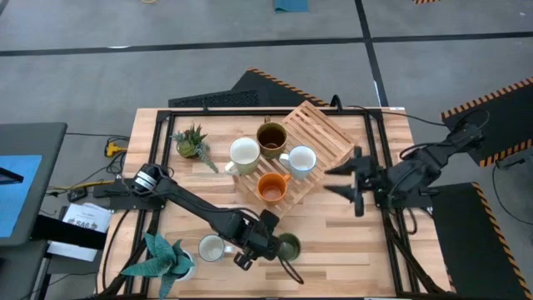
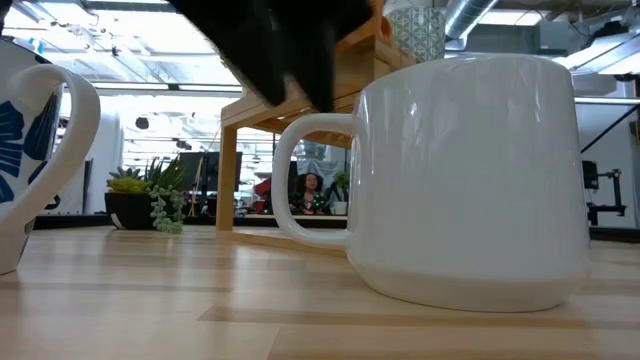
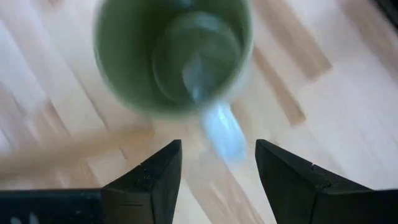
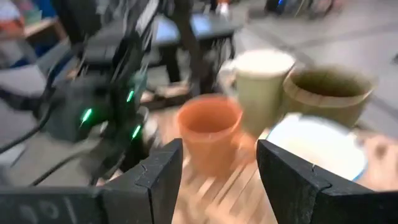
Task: Place coffee mugs
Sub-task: Put the dark green mug on the shelf
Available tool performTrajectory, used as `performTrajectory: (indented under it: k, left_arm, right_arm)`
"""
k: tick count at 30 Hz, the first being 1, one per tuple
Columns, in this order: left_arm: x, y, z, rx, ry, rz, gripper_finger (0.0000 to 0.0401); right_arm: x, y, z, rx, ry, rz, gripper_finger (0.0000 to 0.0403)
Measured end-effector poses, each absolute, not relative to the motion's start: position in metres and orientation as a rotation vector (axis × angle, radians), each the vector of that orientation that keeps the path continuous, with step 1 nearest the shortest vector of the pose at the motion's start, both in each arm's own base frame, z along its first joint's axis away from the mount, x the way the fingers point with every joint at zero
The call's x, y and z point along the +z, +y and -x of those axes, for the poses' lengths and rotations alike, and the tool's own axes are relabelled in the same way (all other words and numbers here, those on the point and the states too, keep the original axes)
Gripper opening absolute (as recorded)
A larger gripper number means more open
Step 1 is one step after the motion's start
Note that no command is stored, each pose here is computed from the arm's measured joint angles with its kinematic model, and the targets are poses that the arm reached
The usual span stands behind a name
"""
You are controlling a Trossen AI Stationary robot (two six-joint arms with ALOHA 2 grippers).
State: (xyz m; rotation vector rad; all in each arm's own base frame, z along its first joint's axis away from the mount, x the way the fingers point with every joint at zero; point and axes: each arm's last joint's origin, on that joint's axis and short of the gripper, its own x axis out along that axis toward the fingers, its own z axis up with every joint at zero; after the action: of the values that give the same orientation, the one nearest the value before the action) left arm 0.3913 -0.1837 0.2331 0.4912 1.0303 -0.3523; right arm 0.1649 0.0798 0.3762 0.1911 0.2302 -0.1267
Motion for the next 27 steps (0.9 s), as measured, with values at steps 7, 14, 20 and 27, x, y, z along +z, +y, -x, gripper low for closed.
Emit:
performTrajectory:
  k: [7, 14, 20, 27]
  left_arm:
    - [0.253, -0.182, -0.35, -0.25, 0.923, -0.432, 0.019]
    - [0.286, -0.146, -0.276, -0.193, 0.551, -0.254, 0.019]
    - [0.298, -0.114, -0.221, -0.142, 0.317, -0.188, 0.019]
    - [0.307, -0.095, -0.193, -0.043, 0.176, -0.174, 0.019]
  right_arm:
    - [0.346, 0.098, -0.186, -0.055, 0.451, -0.256, 0.023]
    - [0.304, 0.131, -0.219, -0.003, 0.666, -0.305, 0.023]
    - [0.26, 0.159, -0.25, 0.025, 0.791, -0.293, 0.023]
    - [0.227, 0.17, -0.287, 0.112, 0.806, -0.26, 0.0191]
